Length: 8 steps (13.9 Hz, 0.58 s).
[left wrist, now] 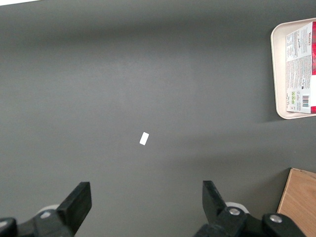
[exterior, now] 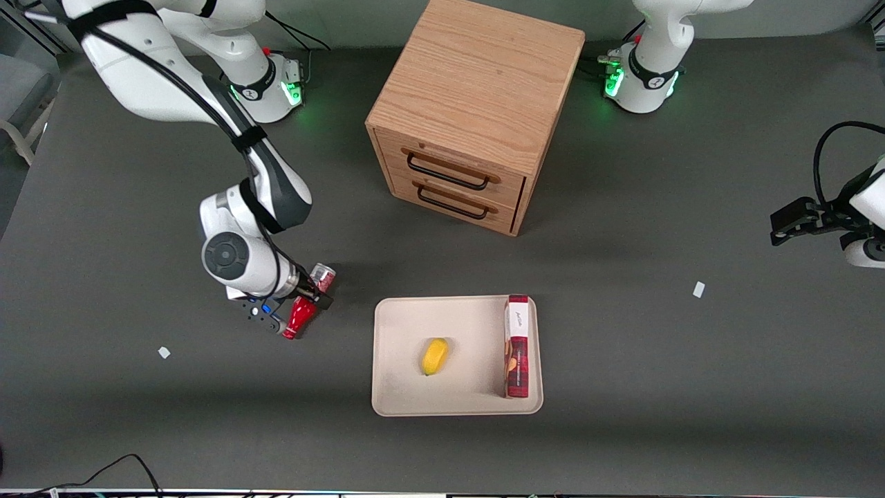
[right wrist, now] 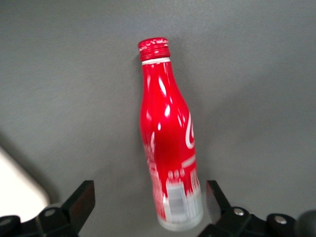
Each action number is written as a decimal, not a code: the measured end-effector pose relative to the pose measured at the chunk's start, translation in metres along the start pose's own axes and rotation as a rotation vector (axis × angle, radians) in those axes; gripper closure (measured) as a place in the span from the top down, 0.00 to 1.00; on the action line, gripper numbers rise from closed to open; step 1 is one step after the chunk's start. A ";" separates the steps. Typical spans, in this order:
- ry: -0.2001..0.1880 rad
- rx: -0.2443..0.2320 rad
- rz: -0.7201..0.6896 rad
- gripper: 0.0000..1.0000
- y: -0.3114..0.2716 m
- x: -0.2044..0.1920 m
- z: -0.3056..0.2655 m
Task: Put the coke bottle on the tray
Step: 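Close the right gripper around the bottle's body and lift it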
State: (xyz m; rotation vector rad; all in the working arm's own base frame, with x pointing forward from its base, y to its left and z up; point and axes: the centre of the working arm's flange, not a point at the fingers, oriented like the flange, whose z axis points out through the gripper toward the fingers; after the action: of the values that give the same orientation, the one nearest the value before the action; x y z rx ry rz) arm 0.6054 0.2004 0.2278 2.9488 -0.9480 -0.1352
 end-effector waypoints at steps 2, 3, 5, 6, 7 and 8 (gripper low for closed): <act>0.008 0.002 0.005 1.00 0.000 -0.002 0.028; 0.008 0.005 0.003 1.00 -0.001 -0.002 0.036; 0.026 0.006 -0.017 0.93 0.000 -0.004 0.043; 0.036 0.000 -0.030 0.80 0.001 -0.004 0.046; 0.042 -0.002 -0.038 0.67 0.001 -0.005 0.047; 0.044 -0.002 -0.041 0.57 0.001 -0.005 0.047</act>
State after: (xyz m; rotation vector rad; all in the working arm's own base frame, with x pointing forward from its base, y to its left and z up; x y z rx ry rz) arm 0.5957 0.2020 0.1810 2.9568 -0.8818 -0.0717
